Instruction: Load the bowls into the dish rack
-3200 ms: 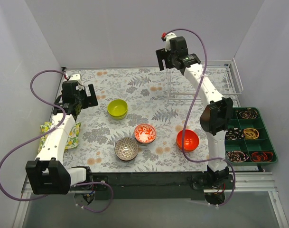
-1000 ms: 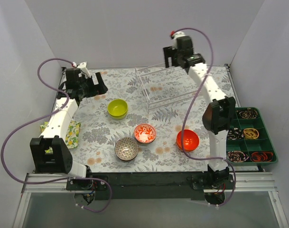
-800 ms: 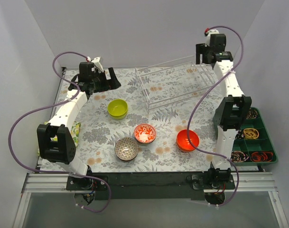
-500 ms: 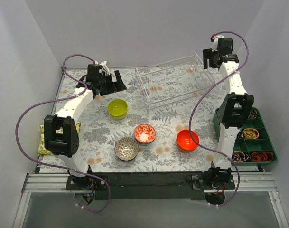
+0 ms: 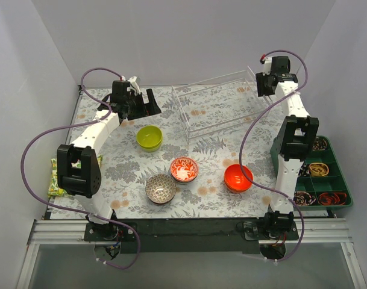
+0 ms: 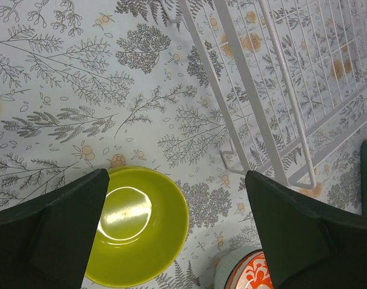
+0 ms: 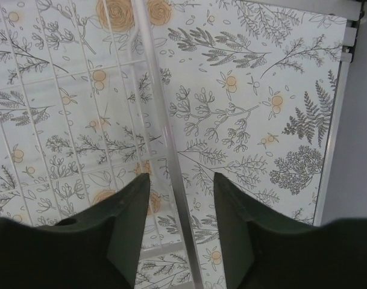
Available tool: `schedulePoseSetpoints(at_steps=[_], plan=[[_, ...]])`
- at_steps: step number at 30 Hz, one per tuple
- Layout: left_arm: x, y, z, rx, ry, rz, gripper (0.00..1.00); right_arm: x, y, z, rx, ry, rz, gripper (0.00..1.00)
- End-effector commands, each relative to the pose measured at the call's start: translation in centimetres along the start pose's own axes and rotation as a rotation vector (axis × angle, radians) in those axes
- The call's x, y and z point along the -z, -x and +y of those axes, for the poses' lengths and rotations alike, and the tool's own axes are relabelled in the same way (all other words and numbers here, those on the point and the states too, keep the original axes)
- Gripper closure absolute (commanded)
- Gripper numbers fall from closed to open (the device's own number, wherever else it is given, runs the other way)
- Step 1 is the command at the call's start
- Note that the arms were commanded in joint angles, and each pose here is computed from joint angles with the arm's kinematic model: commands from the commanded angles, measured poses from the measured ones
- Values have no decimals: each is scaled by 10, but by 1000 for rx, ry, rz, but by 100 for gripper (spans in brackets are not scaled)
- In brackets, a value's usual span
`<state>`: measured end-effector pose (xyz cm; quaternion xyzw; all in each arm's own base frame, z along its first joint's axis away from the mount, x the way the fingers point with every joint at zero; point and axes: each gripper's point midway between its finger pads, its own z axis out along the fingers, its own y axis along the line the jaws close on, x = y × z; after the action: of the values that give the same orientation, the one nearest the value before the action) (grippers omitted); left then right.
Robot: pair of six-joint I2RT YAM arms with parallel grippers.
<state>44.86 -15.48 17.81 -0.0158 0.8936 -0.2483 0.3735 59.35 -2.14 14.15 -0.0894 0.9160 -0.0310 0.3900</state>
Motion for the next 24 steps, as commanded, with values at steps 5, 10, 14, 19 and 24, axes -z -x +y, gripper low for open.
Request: schedulePoseSetpoints(at_steps=[5, 10, 14, 19, 24], plan=[[10, 10, -4, -33, 4, -37, 2, 17, -26, 10, -33, 26, 82, 73], [20, 12, -4, -45, 10, -68, 2, 37, -33, 18, -43, 5, 104, 93], [29, 9, -4, -56, 14, -80, 2, 50, -37, 32, -57, -30, 117, 99], [38, 5, -4, -75, 19, -91, 2, 64, -53, 62, -43, -30, 153, 99], [45, 3, -1, -93, 32, -105, 2, 72, -64, 74, -19, -31, 173, 99]])
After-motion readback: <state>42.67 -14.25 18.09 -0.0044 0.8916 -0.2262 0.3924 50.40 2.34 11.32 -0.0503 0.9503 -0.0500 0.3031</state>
